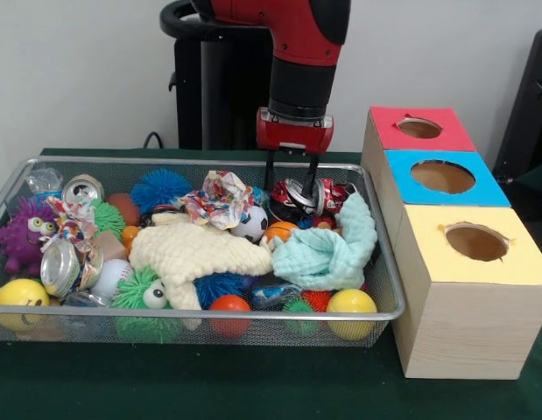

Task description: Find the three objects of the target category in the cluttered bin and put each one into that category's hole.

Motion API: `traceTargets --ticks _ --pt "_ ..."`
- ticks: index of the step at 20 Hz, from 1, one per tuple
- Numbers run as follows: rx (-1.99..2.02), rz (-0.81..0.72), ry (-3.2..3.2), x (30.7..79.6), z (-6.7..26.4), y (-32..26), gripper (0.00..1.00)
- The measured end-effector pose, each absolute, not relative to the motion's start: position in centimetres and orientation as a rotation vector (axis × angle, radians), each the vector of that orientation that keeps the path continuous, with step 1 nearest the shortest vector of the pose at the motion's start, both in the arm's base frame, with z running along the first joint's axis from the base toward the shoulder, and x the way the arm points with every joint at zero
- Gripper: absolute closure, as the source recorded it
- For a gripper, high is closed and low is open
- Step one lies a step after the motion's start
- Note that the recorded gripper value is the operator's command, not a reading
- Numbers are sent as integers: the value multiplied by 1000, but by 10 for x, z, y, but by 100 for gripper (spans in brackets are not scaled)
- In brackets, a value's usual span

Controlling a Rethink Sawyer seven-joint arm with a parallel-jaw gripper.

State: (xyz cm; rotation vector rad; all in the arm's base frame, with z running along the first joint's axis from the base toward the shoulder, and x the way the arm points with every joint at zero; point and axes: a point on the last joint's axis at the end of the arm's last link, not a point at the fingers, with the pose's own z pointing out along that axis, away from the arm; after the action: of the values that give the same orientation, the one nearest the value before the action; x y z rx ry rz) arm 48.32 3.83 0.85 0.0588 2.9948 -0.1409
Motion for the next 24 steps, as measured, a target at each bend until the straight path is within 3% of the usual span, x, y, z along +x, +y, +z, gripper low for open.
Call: traceTargets --ticks 24 --pt "87 -153 2870 558 32 44 0"
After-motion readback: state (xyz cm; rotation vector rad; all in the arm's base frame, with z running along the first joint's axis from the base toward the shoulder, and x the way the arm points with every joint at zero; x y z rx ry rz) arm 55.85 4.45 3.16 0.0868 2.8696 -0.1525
